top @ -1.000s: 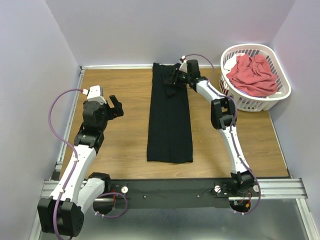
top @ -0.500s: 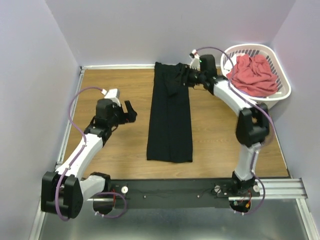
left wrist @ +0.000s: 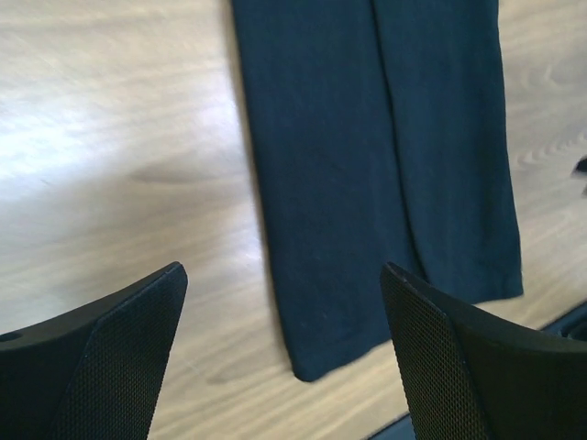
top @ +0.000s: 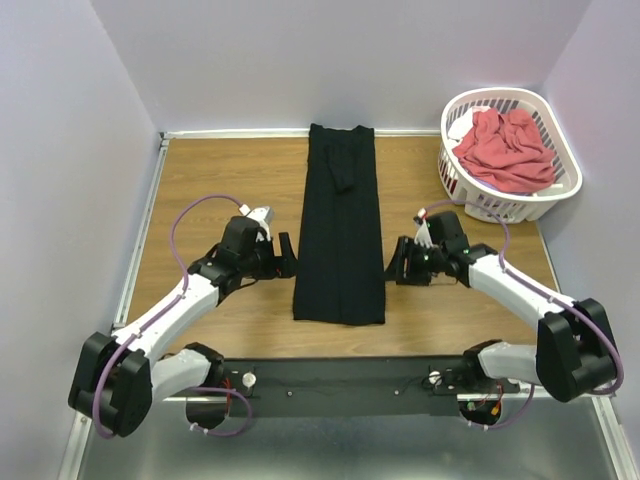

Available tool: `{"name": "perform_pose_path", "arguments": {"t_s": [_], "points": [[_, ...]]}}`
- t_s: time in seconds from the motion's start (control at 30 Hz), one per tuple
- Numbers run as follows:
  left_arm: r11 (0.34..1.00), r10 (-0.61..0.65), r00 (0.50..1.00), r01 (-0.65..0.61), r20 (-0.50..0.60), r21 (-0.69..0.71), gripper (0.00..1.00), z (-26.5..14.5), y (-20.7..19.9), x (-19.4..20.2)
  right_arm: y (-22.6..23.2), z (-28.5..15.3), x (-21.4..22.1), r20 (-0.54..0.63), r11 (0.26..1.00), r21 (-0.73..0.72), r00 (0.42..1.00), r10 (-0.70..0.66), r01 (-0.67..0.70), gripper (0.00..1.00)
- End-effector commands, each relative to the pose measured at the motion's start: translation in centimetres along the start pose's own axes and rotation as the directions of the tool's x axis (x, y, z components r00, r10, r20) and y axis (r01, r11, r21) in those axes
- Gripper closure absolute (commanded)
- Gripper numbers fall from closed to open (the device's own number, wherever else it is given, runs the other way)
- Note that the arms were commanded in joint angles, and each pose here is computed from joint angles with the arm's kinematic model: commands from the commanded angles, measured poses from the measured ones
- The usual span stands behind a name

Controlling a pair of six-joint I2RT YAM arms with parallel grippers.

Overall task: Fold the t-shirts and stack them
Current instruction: Fold the tshirt

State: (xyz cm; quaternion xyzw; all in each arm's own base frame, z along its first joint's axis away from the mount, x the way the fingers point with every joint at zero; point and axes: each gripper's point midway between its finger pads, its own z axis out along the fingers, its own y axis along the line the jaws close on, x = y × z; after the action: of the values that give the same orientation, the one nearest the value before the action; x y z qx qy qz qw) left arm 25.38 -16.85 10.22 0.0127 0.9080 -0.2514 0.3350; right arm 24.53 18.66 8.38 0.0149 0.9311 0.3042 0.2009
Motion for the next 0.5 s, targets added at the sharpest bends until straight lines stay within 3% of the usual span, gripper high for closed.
{"name": "perform_pose_path", "arguments": {"t_s": [0.0,0.17,0.47], "points": [[0.999,-0.042,0.992,0.039,-0.117,-0.032,0.08,0.6,-0.2,3.2,-2.2,-0.2,5.4,-0.110,0.994,0.057,0.989,0.099,-0.093,0.39],[0.997,-0.051,0.977,0.038,-0.206,-0.068,0.09,1.6,-0.2,6.1,-2.8,0.5,8.4,-0.202,0.993,0.050,0.972,0.119,-0.111,0.40],[0.996,-0.053,0.957,0.029,-0.286,-0.089,0.16,2.1,-0.3,9.0,-2.9,2.0,10.3,-0.265,0.988,0.003,0.952,0.150,-0.155,0.46]]}}
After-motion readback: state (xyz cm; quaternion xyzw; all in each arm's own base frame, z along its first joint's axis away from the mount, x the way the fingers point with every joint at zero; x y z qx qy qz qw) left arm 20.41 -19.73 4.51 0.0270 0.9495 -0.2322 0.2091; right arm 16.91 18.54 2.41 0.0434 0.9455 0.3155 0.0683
